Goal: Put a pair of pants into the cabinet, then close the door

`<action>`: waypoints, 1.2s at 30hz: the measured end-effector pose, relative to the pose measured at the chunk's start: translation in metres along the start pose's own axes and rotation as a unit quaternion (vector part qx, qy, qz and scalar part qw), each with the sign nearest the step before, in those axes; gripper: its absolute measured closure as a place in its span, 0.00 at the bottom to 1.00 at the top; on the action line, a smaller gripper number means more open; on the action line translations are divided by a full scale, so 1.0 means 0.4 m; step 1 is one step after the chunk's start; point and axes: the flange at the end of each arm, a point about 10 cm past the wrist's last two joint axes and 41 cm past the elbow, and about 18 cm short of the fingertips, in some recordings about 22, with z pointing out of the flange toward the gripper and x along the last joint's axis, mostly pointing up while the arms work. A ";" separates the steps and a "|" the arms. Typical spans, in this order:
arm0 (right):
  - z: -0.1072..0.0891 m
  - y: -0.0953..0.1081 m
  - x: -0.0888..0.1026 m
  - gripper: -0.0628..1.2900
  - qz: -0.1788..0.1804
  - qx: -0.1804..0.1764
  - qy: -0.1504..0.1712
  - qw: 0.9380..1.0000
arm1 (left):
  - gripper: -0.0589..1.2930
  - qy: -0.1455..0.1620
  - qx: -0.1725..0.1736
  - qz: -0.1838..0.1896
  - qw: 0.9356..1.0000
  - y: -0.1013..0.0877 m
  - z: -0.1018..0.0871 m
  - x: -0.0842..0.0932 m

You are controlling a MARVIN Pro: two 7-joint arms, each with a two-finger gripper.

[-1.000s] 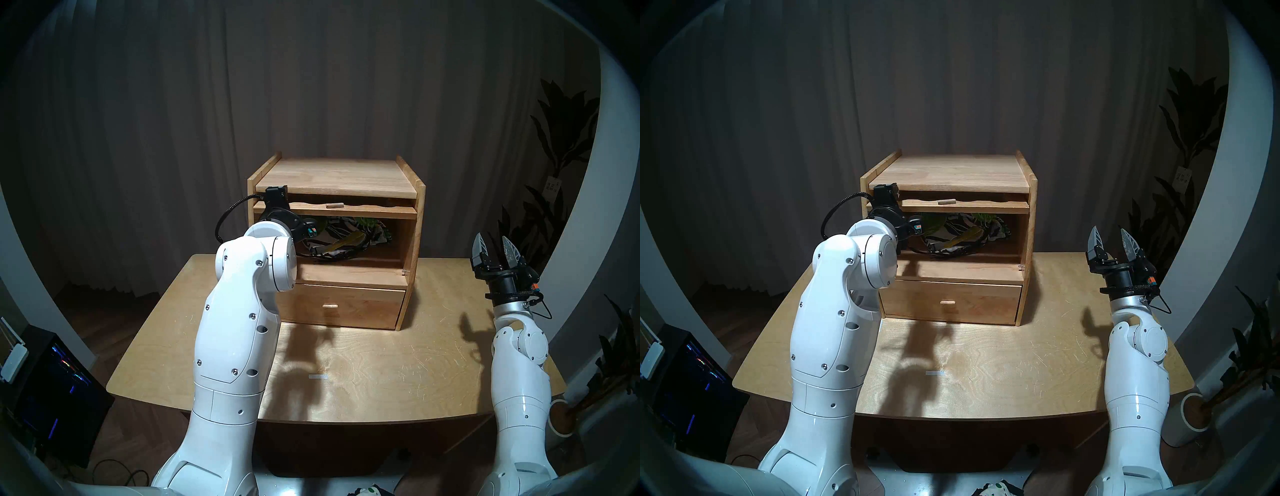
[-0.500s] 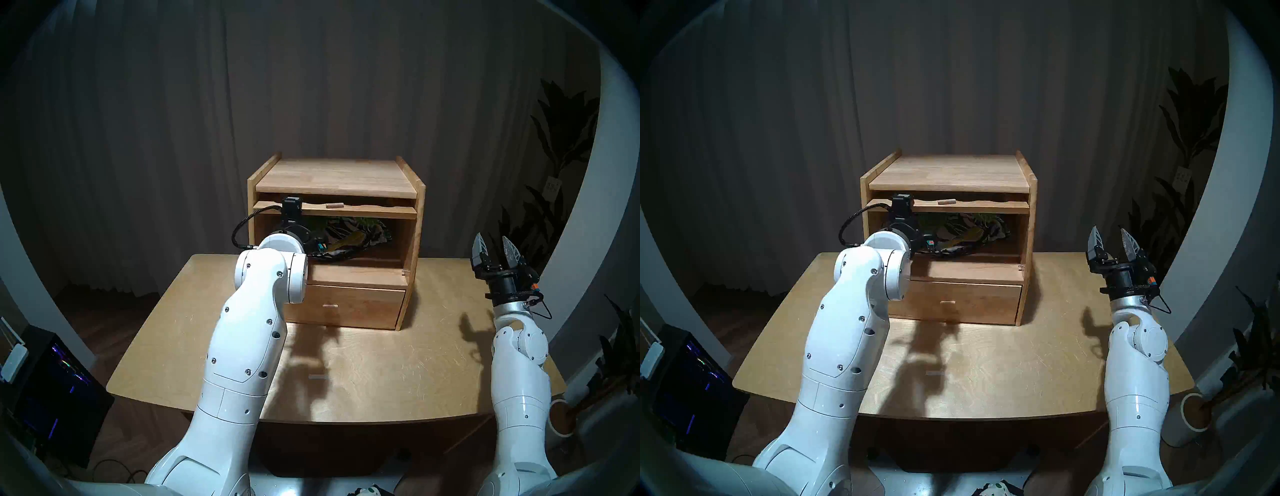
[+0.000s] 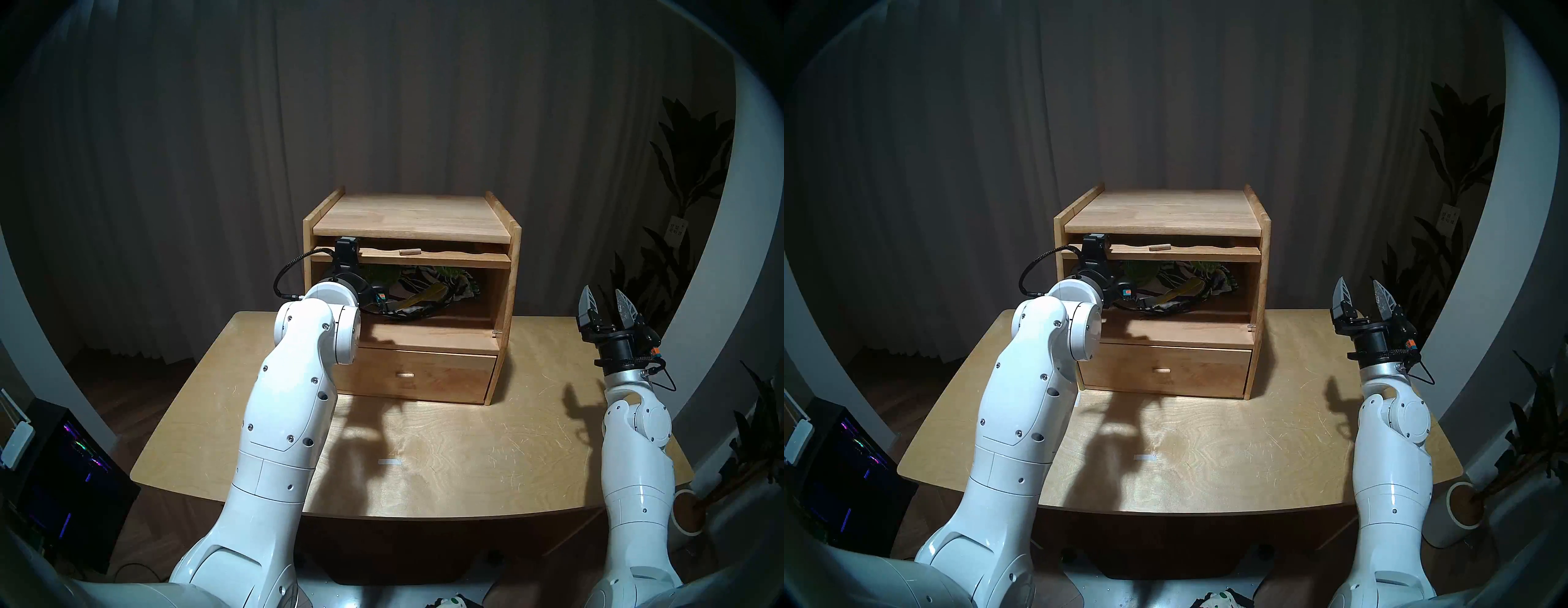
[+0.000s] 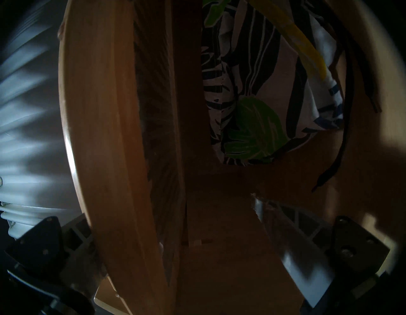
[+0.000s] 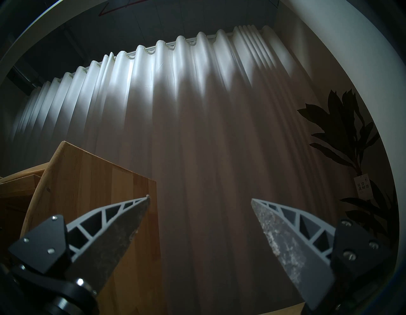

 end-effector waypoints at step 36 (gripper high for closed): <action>0.000 0.000 -0.001 0.07 0.001 -0.001 0.000 1.000 | 0.78 0.059 0.028 -0.033 0.997 -0.050 -0.026 0.040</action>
